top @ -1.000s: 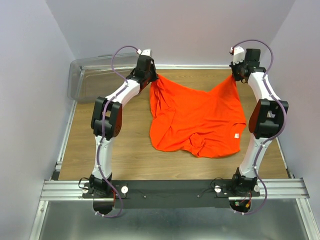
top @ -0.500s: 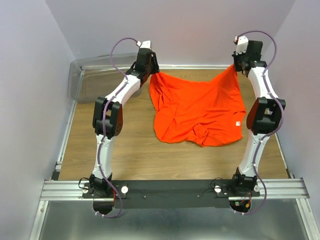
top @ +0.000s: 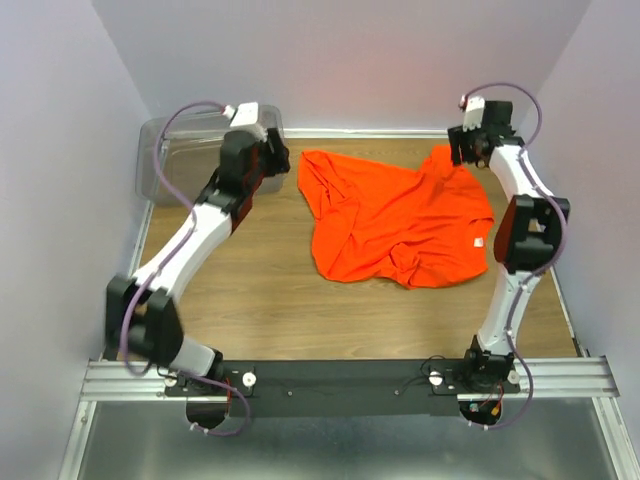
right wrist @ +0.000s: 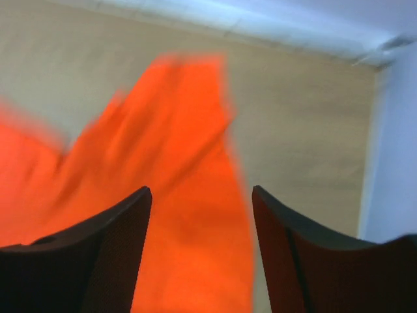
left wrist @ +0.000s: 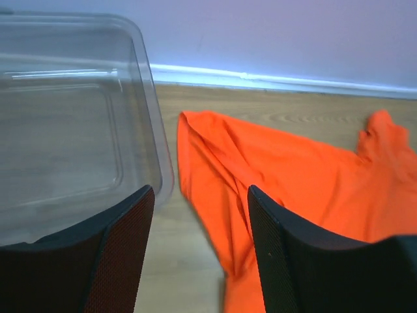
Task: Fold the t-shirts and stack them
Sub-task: Flatten the tshirt out
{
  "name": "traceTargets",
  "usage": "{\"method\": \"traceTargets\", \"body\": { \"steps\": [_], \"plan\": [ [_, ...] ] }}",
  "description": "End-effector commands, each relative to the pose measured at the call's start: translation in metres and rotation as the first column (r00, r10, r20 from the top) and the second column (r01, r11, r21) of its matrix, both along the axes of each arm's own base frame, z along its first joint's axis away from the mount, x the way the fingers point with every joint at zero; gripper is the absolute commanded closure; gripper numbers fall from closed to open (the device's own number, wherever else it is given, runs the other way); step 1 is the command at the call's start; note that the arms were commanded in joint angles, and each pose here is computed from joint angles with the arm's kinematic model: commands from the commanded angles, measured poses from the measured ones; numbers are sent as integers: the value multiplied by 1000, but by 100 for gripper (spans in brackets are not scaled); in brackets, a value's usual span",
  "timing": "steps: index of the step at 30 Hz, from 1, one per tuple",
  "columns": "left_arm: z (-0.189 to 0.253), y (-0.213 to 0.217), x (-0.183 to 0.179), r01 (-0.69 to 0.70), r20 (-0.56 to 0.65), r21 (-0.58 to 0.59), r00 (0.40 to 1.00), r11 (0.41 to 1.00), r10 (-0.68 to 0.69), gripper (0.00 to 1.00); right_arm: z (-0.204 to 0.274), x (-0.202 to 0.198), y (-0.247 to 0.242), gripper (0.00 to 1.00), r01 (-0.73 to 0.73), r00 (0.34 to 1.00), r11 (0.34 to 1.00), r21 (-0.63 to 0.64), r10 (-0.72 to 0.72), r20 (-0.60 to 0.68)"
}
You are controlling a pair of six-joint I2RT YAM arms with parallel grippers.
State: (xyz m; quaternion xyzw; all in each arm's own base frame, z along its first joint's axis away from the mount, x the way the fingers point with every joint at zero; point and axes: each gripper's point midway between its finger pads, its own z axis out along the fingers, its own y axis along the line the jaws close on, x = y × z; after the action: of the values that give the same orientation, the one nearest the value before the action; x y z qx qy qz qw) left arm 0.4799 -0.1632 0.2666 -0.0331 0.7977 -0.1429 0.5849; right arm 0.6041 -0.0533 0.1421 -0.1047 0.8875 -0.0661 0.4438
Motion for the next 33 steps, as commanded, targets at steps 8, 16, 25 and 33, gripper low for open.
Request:
{"method": "traceTargets", "body": {
  "steps": [8,16,25,33],
  "plan": [
    [-89,-69,-124,346,-73,-194,928,918,-365,32,-26,-293,203,18,-708,523,530,467,838,-158],
    [-174,-88,-90,252,-297,-61,919,966,-259,35,-54,-309,195,19,-598,590,637,487,761,-270],
    [-215,-71,-118,132,-429,-14,894,991,-126,35,-58,-307,171,19,-556,682,748,362,660,-316],
    [-230,-74,-155,81,-482,-181,862,980,-160,42,-37,-290,104,19,-365,855,910,198,412,-317]
  ]
}}
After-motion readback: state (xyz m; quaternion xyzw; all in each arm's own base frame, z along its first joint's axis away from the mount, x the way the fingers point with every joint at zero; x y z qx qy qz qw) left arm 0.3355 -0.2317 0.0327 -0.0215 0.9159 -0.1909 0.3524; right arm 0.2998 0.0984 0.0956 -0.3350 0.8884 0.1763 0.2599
